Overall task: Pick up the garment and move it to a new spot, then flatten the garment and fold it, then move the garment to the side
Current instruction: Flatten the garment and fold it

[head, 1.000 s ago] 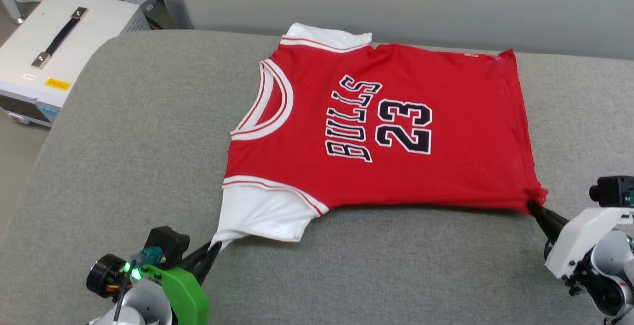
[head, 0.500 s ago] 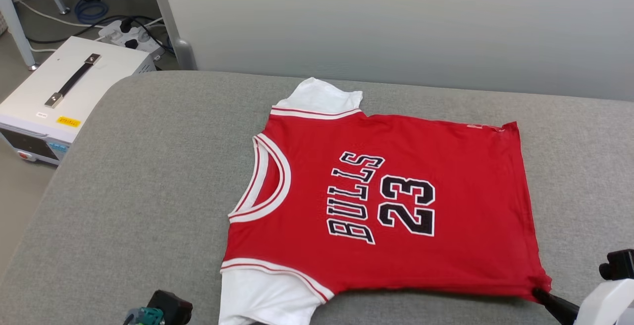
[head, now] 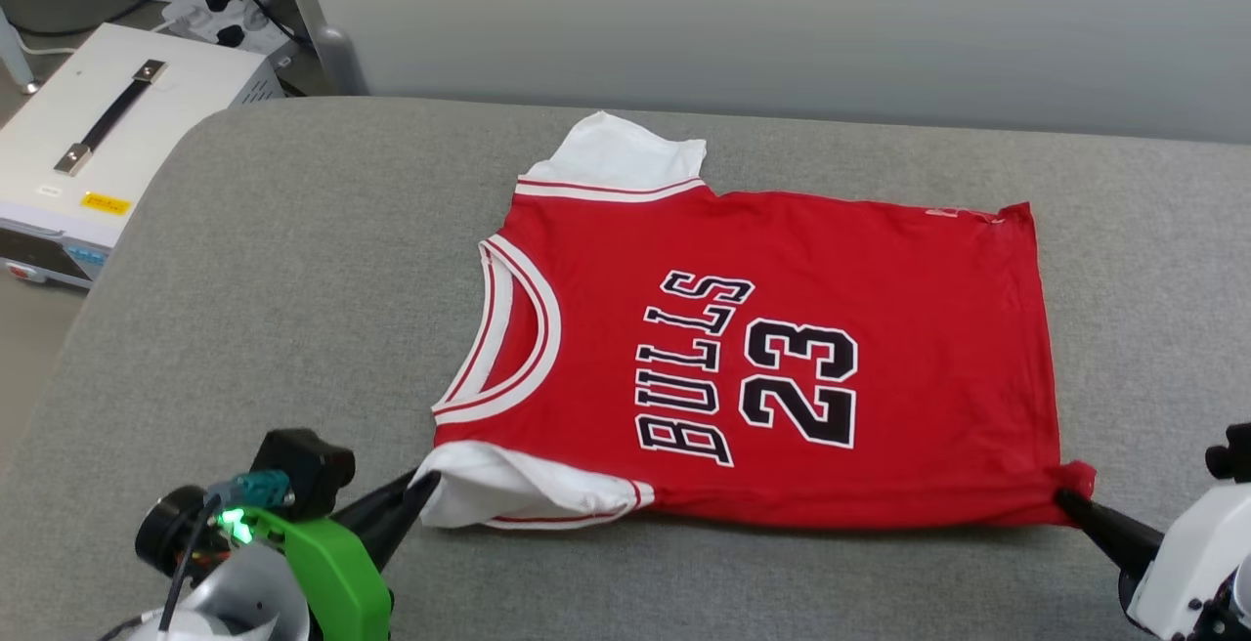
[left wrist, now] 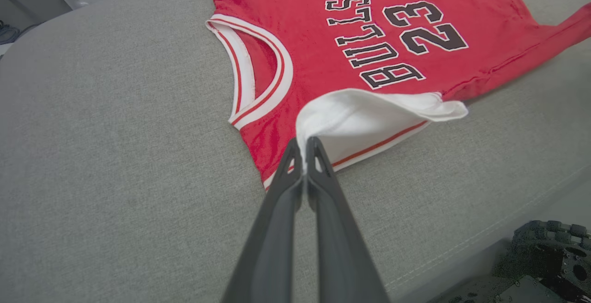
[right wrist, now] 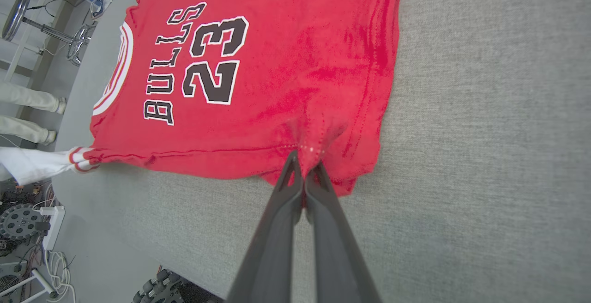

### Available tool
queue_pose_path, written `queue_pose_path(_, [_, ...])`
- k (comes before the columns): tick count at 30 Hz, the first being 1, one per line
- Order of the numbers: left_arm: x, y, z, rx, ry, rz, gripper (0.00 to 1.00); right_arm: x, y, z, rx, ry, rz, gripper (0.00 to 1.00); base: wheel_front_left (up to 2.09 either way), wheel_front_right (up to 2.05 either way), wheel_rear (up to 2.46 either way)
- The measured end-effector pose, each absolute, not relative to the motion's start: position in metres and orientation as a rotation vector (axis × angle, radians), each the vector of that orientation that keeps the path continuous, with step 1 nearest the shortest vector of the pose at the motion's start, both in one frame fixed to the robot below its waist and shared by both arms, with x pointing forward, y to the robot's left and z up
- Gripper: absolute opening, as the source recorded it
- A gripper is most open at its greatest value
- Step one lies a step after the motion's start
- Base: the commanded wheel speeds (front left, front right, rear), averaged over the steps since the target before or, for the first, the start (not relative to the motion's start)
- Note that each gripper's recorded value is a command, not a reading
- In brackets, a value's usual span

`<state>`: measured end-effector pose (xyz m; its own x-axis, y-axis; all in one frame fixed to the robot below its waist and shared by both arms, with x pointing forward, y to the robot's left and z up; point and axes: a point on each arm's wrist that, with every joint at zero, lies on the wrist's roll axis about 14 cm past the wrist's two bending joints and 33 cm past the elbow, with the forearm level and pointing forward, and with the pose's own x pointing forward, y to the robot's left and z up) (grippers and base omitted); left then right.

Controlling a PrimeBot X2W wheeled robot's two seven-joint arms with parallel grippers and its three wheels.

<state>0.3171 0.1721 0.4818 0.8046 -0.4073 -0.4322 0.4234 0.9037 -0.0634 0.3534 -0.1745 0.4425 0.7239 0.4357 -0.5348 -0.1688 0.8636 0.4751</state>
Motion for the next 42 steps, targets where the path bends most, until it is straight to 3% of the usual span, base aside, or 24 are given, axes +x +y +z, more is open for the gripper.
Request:
queue_pose_path(18, [0.429, 0.176, 0.465, 0.143, 0.498, -0.463, 0.0, 0.411, -0.181, 0.426, 0.36, 0.708, 0.277, 0.0, 0.0, 0.0, 0.0])
queue_pose_path(32, [0.451, 0.173, 0.406, 0.168, 0.652, -0.461, 0.0, 0.424, -0.18, 0.394, 0.362, 0.775, 0.251, 0.0, 0.0, 0.0, 0.0])
queue_pose_path(33, [0.451, 0.173, 0.404, 0.168, 0.654, -0.459, 0.24, 0.424, -0.179, 0.392, 0.361, 0.78, 0.251, 0.0, 0.0, 0.0, 0.0])
queue_pose_path(34, [0.453, 0.173, 0.403, 0.168, 0.65, -0.454, 0.67, 0.424, -0.179, 0.39, 0.358, 0.783, 0.251, 0.0, 0.0, 0.0, 0.0])
queue_pose_path(35, [0.454, 0.174, 0.402, 0.171, 0.647, -0.449, 1.0, 0.425, -0.18, 0.389, 0.349, 0.781, 0.246, 0.97, 0.0, 0.0, 0.0])
queue_pose_path(42, [0.457, 0.179, 0.404, 0.144, 0.598, -0.401, 1.0, 0.429, -0.179, 0.4, 0.332, 0.731, 0.252, 1.0, 0.0, 0.0, 0.0])
